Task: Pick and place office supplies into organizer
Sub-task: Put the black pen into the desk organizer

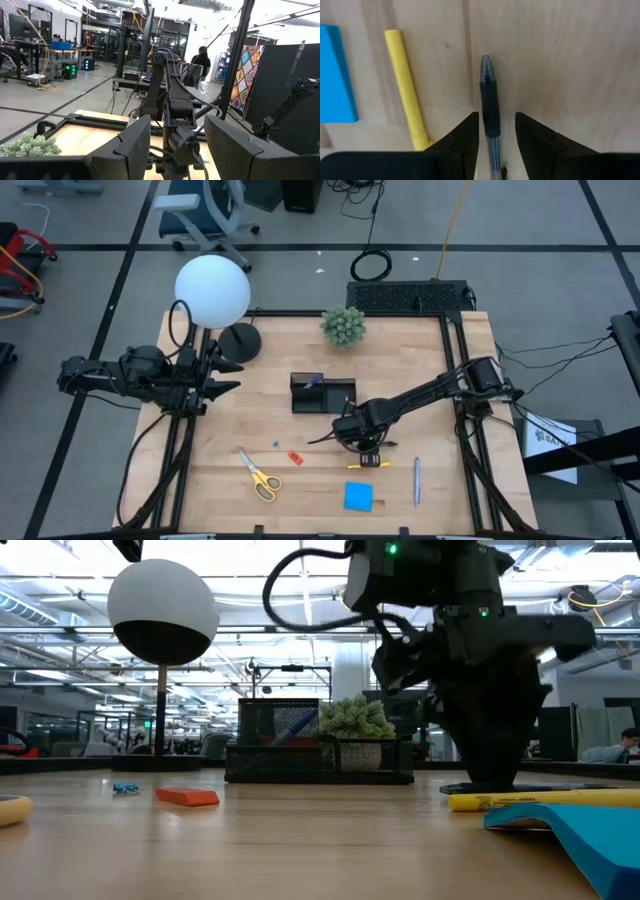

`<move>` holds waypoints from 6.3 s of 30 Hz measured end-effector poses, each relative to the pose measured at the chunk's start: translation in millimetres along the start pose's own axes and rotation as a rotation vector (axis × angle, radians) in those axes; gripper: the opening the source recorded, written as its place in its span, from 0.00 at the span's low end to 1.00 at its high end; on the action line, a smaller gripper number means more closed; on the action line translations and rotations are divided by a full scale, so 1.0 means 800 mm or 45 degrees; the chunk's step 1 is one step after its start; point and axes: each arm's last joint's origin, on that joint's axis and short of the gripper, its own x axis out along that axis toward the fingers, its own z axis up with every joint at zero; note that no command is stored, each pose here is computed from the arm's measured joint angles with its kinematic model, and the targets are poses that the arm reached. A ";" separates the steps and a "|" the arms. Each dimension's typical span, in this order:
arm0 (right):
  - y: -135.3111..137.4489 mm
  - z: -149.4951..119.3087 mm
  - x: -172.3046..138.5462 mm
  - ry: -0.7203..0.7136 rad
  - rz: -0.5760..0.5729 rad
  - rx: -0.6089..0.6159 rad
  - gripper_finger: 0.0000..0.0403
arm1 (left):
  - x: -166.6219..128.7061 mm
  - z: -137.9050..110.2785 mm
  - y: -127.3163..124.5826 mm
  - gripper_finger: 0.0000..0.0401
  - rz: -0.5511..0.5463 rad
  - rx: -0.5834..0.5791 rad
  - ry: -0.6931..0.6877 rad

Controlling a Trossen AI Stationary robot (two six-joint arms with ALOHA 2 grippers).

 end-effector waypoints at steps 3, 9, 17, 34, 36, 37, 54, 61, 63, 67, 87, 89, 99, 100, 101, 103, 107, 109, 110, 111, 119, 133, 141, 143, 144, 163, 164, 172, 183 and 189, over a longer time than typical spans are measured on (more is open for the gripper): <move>0.000 0.003 0.004 -0.006 0.000 -0.002 0.29 | 0.000 0.000 0.000 0.48 0.000 0.000 -0.001; -0.001 0.003 0.007 -0.040 -0.053 0.009 0.29 | 0.000 0.000 0.000 0.48 0.000 0.000 0.000; 0.005 -0.003 0.014 -0.068 -0.165 0.016 0.28 | 0.000 0.000 0.000 0.48 0.000 0.000 0.000; 0.008 -0.008 0.022 -0.079 -0.185 0.033 0.10 | 0.000 0.000 0.000 0.48 -0.001 0.000 0.000; 0.007 -0.008 0.022 -0.077 -0.182 0.017 0.08 | 0.000 0.000 0.000 0.48 0.000 0.000 0.000; 0.007 -0.008 0.022 -0.076 -0.181 0.009 0.07 | 0.000 0.000 0.000 0.48 0.000 0.000 0.001; 0.004 -0.006 0.003 -0.153 -0.157 -0.045 0.07 | 0.000 0.000 0.000 0.48 0.000 0.000 0.000; -0.003 -0.001 -0.008 -0.217 -0.145 -0.043 0.07 | 0.000 0.000 0.000 0.48 0.000 0.000 0.000; -0.005 -0.001 -0.010 -0.219 -0.124 -0.046 0.07 | 0.000 -0.001 0.000 0.48 0.000 0.040 0.013; -0.008 0.002 -0.011 -0.231 -0.083 -0.039 0.07 | 0.000 -0.003 0.000 0.48 0.003 0.146 0.033; 0.003 0.022 -0.083 -0.691 0.266 -0.166 0.06 | 0.000 -0.003 0.000 0.48 0.003 0.168 0.031; 0.002 0.022 -0.098 -0.766 0.274 -0.188 0.06 | 0.000 -0.003 0.000 0.48 0.003 0.163 0.029; -0.004 0.024 -0.139 -1.038 0.230 -0.370 0.06 | 0.000 0.004 -0.001 0.48 -0.016 -0.103 -0.046; -0.005 0.026 -0.141 -1.060 0.221 -0.392 0.06 | 0.000 0.004 -0.001 0.48 -0.017 -0.152 -0.045; -0.007 0.027 -0.143 -1.085 0.210 -0.412 0.06 | 0.000 0.004 -0.001 0.48 -0.018 -0.196 -0.044; -0.009 0.030 -0.146 -1.127 0.186 -0.456 0.06 | 0.000 0.004 -0.001 0.48 -0.016 -0.274 -0.045; -0.014 0.033 -0.151 -1.187 0.130 -0.544 0.06 | 0.000 0.005 0.000 0.48 0.017 -0.384 -0.056; -0.016 0.035 -0.153 -1.222 0.074 -0.569 0.06 | 0.000 0.005 0.001 0.48 0.046 -0.406 -0.065; -0.017 0.036 -0.154 -1.235 0.044 -0.579 0.06 | 0.000 0.005 0.001 0.48 0.052 -0.408 -0.067; -0.017 0.037 -0.155 -1.247 0.022 -0.593 0.06 | 0.000 0.004 0.001 0.48 0.056 -0.406 -0.064; -0.026 0.046 -0.169 -1.411 -0.099 -0.572 0.06 | 0.017 -0.013 0.003 0.48 0.094 -0.333 0.084; -0.042 0.041 -0.216 -1.691 -0.067 -0.447 0.06 | 0.054 -0.043 0.003 0.48 0.014 0.039 0.304; -0.037 0.036 -0.238 -1.838 -0.036 -0.442 0.06 | 0.069 -0.045 0.003 0.48 -0.006 0.163 0.265; -0.037 0.036 -0.240 -1.859 -0.025 -0.434 0.06 | 0.074 -0.046 0.002 0.48 -0.009 0.170 0.245; -0.037 0.036 -0.240 -1.867 -0.022 -0.431 0.06 | 0.077 -0.047 0.002 0.48 -0.009 0.170 0.241; -0.035 0.037 -0.250 -1.971 -0.015 -0.440 0.06 | 0.121 -0.066 0.003 0.48 -0.022 0.225 0.154; -0.035 0.037 -0.250 -1.971 -0.015 -0.440 0.07 | 0.123 -0.067 0.003 0.48 -0.022 0.233 0.152; -0.035 0.037 -0.251 -1.981 -0.016 -0.442 0.06 | 0.136 -0.074 0.004 0.48 -0.024 0.238 0.110; -0.034 0.037 -0.256 -2.034 -0.013 -0.448 0.06 | 0.147 -0.082 0.008 0.48 0.017 0.237 0.084; -0.034 0.037 -0.256 -2.037 -0.013 -0.449 0.07 | 0.152 -0.082 0.008 0.48 0.013 0.238 0.037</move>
